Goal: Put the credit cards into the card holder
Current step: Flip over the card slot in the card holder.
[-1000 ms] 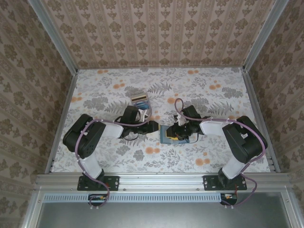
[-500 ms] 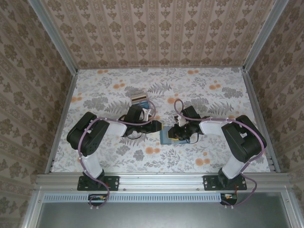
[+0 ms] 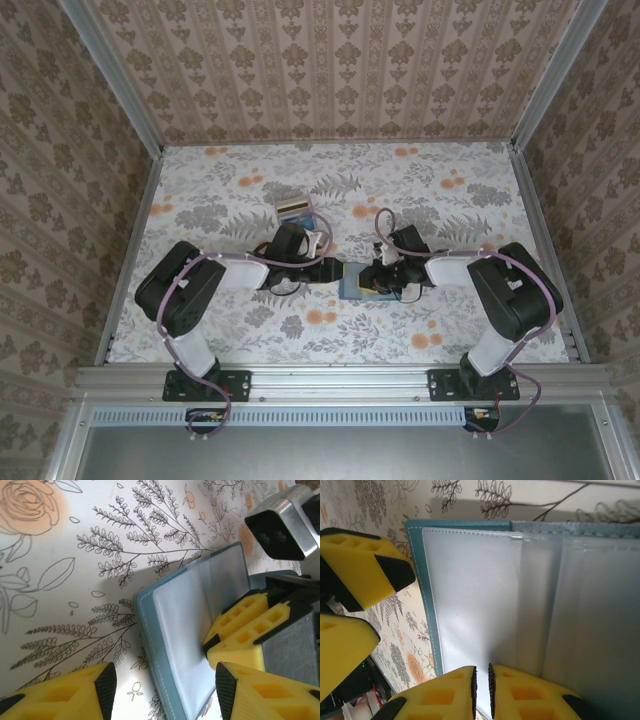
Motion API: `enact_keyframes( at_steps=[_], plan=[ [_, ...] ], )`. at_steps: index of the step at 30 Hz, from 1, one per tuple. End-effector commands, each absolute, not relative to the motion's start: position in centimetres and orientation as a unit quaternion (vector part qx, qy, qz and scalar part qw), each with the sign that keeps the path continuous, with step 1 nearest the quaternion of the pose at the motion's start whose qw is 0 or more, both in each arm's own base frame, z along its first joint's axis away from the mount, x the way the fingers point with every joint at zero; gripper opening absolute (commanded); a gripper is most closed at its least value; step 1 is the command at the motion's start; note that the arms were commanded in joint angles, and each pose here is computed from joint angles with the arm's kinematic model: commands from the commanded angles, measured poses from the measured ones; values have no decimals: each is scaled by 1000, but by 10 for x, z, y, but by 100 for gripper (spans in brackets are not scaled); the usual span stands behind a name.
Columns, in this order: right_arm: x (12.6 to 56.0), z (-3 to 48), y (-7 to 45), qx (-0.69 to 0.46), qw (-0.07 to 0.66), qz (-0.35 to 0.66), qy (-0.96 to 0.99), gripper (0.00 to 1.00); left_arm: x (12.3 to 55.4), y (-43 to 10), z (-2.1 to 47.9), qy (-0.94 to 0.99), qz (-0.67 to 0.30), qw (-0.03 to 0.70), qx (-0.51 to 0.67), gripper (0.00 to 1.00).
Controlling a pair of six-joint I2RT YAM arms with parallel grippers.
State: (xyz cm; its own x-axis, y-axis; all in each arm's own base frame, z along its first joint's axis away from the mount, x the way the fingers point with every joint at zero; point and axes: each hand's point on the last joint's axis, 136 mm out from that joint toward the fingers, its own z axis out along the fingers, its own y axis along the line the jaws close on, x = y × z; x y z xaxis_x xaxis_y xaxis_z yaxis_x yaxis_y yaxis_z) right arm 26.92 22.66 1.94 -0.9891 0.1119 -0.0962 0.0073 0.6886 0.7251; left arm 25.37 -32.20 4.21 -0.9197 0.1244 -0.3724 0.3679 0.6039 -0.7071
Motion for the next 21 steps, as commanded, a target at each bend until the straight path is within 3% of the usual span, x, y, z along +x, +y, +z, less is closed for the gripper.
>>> enact_keyframes(
  at_steps=[1,10,21],
  plan=[
    [264,8,213,54,68,375,923,19,241,-291,11,920,-362,117,95,59],
    [268,31,203,53,105,397,910,25,234,-314,13,901,-412,90,102,54],
    [261,53,190,13,140,352,925,51,229,-342,19,884,-445,90,114,49]
  ],
)
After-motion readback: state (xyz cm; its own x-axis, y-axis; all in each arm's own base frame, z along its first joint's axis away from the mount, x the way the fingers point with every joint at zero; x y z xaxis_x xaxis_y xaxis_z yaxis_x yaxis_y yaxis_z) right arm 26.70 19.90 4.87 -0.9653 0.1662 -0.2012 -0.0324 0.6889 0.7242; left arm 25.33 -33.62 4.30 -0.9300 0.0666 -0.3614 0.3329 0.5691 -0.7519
